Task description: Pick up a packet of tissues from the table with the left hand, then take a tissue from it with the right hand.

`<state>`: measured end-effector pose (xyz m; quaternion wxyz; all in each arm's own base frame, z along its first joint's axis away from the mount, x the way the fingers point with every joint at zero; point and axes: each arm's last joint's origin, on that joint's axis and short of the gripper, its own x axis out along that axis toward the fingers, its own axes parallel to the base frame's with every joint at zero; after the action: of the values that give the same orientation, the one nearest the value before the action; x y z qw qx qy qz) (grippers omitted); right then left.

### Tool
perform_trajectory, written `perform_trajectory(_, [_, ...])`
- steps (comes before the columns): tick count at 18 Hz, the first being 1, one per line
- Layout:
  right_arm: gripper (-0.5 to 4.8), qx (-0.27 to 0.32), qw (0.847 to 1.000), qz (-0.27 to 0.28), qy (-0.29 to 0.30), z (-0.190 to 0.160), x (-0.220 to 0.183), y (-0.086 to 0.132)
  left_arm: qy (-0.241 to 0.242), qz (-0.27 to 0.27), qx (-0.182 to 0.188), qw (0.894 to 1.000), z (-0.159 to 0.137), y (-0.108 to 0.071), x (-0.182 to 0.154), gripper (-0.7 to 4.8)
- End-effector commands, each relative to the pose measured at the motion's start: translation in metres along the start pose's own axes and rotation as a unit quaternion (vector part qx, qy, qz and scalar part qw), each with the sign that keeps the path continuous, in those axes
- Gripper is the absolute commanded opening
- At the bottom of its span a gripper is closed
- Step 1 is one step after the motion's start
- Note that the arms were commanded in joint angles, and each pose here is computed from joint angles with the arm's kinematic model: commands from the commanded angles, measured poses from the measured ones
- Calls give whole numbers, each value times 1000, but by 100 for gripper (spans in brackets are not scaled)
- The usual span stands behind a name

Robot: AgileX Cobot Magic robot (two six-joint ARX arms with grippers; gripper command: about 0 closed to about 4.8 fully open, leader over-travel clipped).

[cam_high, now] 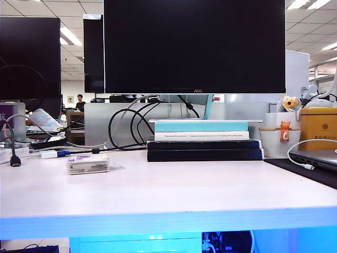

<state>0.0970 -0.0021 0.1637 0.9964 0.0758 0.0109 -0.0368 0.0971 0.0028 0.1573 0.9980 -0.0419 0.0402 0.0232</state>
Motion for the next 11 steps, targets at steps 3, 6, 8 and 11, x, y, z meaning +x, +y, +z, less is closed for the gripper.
perform_trajectory(3, [-5, 0, 1000, -2, -3, 0, 0, 0, -10, 27, 2, 1000, 2, 2, 0, -4])
perform_trajectory(6, [-5, 1, 1000, -3, -6, 1, 0, 0, -26, 25, 2, 999, 9, 1, -2, -4])
perform_trajectory(8, [-5, 7, 999, -31, -12, 7, -2, -1, -34, 44, 0, 998, 10, 2, -2, -4])
perform_trajectory(11, [-5, 21, 998, -53, -21, 16, -3, -1, -53, 42, 0, 998, 24, 1, -6, -4])
